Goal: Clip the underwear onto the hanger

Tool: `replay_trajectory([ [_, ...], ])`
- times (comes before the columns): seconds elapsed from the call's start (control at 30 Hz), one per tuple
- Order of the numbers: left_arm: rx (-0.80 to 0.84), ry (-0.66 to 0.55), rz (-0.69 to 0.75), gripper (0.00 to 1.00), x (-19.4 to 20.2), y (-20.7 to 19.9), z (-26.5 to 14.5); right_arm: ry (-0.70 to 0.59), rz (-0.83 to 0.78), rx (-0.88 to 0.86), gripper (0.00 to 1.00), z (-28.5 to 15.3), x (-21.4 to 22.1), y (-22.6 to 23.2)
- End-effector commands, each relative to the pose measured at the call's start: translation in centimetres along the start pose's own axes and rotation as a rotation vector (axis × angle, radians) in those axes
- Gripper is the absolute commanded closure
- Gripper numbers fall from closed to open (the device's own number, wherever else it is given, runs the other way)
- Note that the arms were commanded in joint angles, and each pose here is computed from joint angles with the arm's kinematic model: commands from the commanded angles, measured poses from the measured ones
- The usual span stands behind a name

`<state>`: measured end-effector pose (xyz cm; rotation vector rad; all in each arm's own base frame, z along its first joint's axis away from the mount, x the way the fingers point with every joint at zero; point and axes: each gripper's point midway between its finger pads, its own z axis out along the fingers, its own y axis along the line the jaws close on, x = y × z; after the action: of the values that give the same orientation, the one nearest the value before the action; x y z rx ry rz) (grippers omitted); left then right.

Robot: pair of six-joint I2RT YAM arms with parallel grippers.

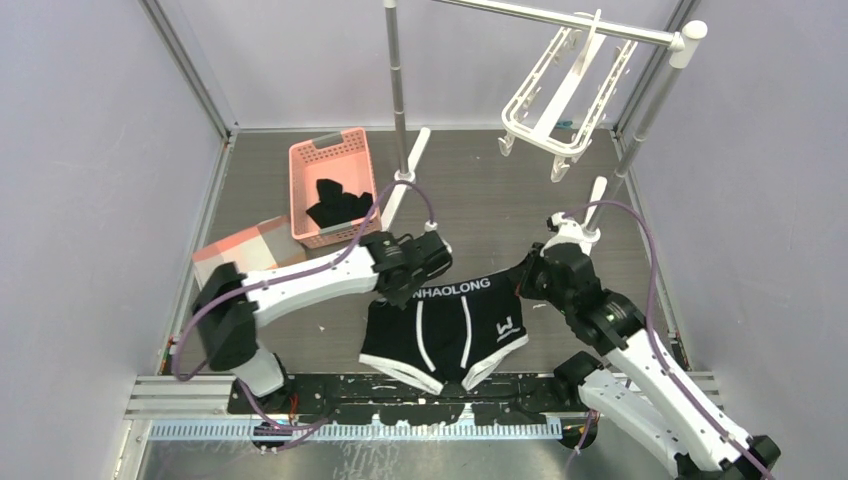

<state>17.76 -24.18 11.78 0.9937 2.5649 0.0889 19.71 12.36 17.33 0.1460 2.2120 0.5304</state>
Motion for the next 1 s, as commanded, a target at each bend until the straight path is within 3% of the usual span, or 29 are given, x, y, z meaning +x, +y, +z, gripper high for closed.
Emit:
replay_trajectory([
  [0.0, -0.073, -0.034, 0.106, 1.0, -4.4, 1.1, 2.6, -0.183, 0.064, 0.095, 0.97, 3.5, -3.6, -0.9],
  [0.23, -0.123, 0.008, 0.11, 0.96, -5.6, 2.1, 6.2, -0.215, 0.028, 0.235, 0.95, 6.9, -3.3, -3.7],
  [0.43, -0.15, -0.002, 0.076, 0.92, -6.5, 4.4, 6.6, -0.158, -0.031, 0.296, 0.83, 9.6, -2.1, -4.9],
  [0.5, -0.153, -0.01, 0.076, 0.86, -6.9, 4.9, 6.7, -0.15, -0.049, 0.311, 0.74, 10.3, -2.1, -5.3],
  [0.6, -0.151, -0.035, 0.086, 0.69, -7.6, 5.2, 6.9, -0.135, -0.072, 0.328, 0.55, 11.1, -2.4, -5.7],
  [0.73, -0.155, -0.085, 0.073, 0.49, -8.8, 5.9, 5.6, -0.158, -0.085, 0.291, 0.43, 10.8, -3.5, -5.0],
  [0.97, -0.081, -0.213, -0.051, 0.44, -9.2, 5.7, 1.7, -0.17, -0.075, 0.139, 0.34, 9.3, -3.7, -2.9],
])
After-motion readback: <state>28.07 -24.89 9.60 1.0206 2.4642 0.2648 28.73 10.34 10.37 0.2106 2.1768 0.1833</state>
